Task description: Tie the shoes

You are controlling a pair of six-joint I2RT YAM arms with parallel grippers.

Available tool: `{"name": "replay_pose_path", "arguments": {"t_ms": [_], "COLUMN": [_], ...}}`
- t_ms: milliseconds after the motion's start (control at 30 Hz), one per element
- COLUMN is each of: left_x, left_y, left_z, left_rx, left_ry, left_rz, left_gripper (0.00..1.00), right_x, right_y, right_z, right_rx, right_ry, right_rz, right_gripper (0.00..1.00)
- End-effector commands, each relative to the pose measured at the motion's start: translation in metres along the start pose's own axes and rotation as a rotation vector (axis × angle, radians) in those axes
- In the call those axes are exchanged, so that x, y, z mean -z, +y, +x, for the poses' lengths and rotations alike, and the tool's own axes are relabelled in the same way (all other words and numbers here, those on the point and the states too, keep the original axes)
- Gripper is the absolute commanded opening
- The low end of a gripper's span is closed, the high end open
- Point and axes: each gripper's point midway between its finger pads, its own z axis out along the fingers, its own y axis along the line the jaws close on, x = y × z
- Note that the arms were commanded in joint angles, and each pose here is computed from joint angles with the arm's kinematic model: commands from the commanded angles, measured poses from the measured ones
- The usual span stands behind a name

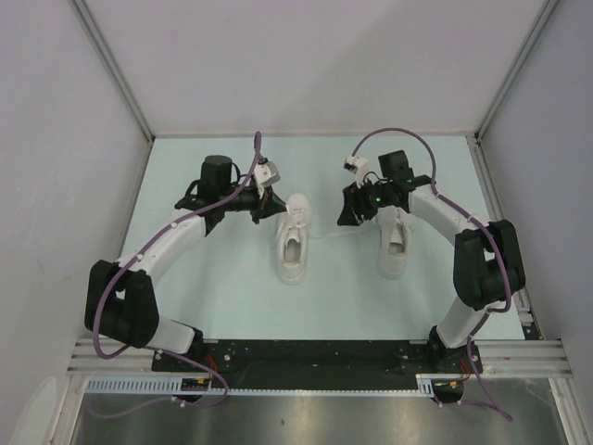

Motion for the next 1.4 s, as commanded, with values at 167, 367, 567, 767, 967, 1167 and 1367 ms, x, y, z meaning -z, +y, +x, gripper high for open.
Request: {"name": "replay_pose_path", "arguments": {"t_ms": [167, 367, 567, 767, 967, 1167, 1367], "left_x": [-0.006, -0.006, -0.008, -0.008, -0.007, -0.006, -0.002], "left_y": [-0.004, -0.004, -0.003, -0.003, -0.004, -0.005, -0.010], "left_z": [-0.011, -0.010, -0.008, -0.007, -0.007, -0.007, -0.008], "left_rx": [0.059, 0.056, 0.056, 0.051, 0.047, 0.028, -0.009], "left_ry": [-0.068, -0.063, -0.063, -0.059, -0.058, -0.056, -0.057], "left_rz": [0.023, 0.023, 0.026, 0.029, 0.028, 0.030, 0.040], "left_gripper": [0.00, 0.00, 0.00, 0.00, 0.00, 0.00, 0.00], "right_x": [-0.035, -0.042, -0.050, -0.057, -0.068, -0.067, -0.024], "right_y": [-0.011, -0.029, -0.052, -0.058, -0.067, -0.058, -0.050], "right_z": [0.012, 0.024, 0.047, 0.067, 0.076, 0.074, -0.024], "right_rx": [0.119, 0.239, 0.236, 0.264, 0.324, 0.321, 0.152], "right_ry": [0.098, 0.197, 0.344, 0.426, 0.474, 0.478, 0.139], "right_rz": [0.103, 0.186, 0.234, 0.217, 0.247, 0.255, 0.261], "right_gripper": [0.54, 0.59, 0.65, 0.65, 0.51, 0.00, 0.00]}}
